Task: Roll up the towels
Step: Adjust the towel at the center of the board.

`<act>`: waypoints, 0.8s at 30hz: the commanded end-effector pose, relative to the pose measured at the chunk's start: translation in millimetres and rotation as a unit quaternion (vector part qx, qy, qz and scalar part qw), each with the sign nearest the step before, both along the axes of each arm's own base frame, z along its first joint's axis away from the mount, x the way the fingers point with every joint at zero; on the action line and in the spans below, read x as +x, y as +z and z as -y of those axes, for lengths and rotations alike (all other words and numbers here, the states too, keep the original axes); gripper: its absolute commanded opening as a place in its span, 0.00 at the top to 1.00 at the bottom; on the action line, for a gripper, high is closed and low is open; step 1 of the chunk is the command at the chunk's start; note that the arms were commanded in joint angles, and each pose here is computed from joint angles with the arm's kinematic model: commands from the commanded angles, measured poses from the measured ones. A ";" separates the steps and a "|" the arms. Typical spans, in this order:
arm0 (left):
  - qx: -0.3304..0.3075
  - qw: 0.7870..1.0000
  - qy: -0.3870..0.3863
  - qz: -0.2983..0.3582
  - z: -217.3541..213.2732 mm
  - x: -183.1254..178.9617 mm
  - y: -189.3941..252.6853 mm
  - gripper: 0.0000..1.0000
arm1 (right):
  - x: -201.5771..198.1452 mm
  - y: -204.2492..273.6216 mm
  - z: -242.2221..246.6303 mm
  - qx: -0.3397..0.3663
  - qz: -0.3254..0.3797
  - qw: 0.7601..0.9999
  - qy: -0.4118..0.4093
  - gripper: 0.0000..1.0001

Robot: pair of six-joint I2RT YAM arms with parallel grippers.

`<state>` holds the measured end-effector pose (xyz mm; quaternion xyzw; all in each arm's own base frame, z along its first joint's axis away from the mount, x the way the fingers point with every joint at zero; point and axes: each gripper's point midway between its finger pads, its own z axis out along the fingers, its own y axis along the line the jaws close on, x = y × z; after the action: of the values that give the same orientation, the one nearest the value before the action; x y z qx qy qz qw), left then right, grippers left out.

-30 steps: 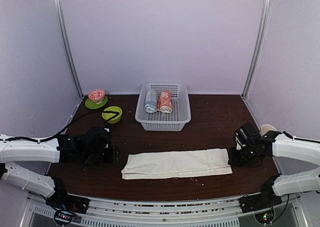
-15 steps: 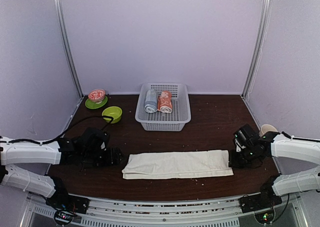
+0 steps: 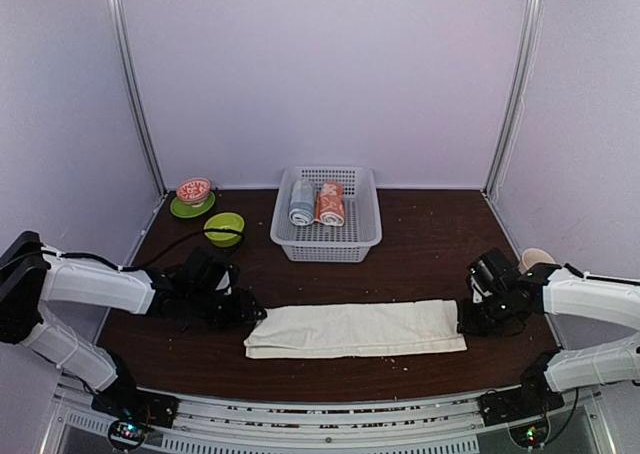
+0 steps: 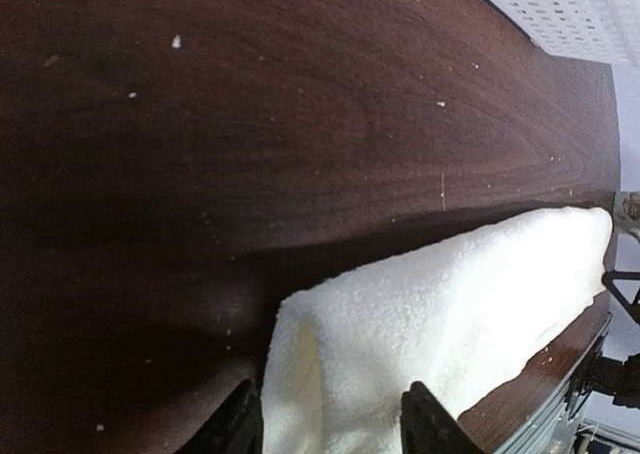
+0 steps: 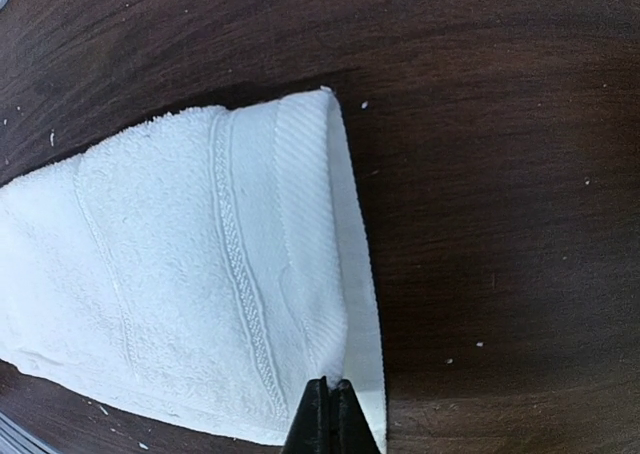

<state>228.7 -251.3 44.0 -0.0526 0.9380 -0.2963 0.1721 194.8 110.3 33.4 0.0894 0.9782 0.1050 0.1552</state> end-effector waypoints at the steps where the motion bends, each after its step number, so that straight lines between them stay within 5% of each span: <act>1: -0.031 0.999 -0.025 0.018 21.8 13.7 11.4 0.55 | 3.0 4.6 1.9 0.000 0.013 1.000 -0.001 1.00; 3: -0.030 0.999 -0.031 0.016 25.0 14.8 9.3 0.65 | 2.9 5.1 2.2 -0.001 0.014 1.000 0.000 1.00; 7: -0.013 0.999 -0.032 0.033 21.9 20.4 15.1 1.00 | 2.9 5.1 2.7 -0.002 0.015 1.000 0.000 1.00; 17: 0.183 0.974 -0.035 0.125 -29.6 41.6 63.9 1.00 | 4.6 6.0 5.3 -0.012 0.017 1.000 0.002 1.00; 24: 0.265 0.946 -0.127 0.133 3.8 24.2 53.6 0.79 | 4.5 4.0 7.4 -0.020 0.016 1.000 0.004 1.00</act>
<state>265.7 -252.2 111.3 0.0822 0.9459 -0.1440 0.2790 196.6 110.1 36.4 0.0804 0.9775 0.1053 0.1641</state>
